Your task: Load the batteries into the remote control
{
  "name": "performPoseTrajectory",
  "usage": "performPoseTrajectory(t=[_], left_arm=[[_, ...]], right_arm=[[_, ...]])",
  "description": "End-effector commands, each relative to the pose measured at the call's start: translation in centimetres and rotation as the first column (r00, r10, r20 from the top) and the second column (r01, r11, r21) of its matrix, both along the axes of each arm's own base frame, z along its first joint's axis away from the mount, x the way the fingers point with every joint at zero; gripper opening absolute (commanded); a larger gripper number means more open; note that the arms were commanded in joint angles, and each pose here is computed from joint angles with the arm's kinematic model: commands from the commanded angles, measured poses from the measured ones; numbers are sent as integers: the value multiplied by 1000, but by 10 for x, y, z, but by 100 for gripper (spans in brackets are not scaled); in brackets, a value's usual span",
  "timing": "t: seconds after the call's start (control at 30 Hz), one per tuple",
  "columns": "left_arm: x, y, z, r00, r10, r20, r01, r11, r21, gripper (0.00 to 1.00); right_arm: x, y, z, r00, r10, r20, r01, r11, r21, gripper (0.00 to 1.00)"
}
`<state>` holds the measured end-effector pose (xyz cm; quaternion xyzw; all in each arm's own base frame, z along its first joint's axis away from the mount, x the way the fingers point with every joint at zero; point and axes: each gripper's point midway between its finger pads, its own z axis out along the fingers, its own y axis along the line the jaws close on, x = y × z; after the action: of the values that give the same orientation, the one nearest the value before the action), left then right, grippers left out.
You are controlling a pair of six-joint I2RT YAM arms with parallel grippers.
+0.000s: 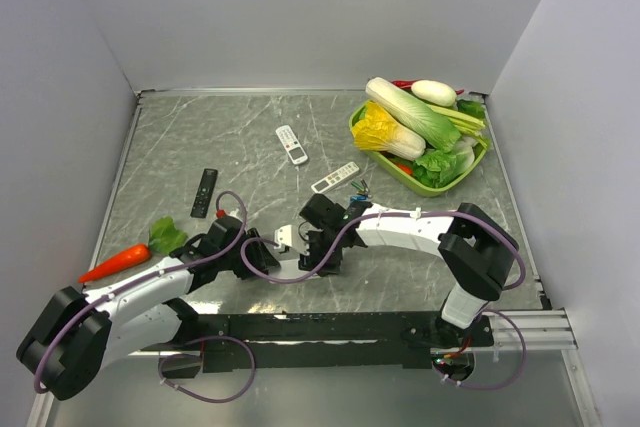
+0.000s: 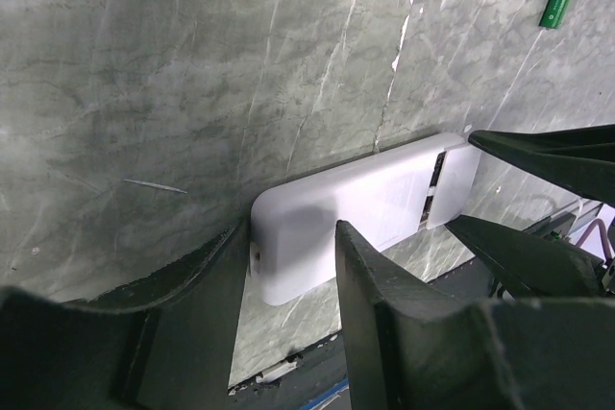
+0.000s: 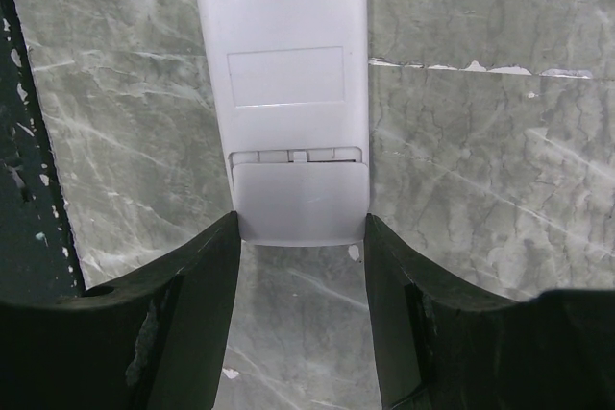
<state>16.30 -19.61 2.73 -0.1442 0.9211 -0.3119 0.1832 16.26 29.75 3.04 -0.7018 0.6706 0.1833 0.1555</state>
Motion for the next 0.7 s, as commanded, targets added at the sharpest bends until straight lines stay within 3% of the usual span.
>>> performPoseTrajectory(t=[0.0, 0.67], left_arm=[[-8, 2, -6, 1000, 1, -28, -1, 1000, 3, 46], [-8, 2, -7, 999, 0, -32, 0, 1000, -1, 47]], right_arm=[[0, 5, -1, 1000, 5, 15, -5, 1000, 12, 53], [-7, 3, -2, 998, 57, 20, -57, 998, 15, 60]])
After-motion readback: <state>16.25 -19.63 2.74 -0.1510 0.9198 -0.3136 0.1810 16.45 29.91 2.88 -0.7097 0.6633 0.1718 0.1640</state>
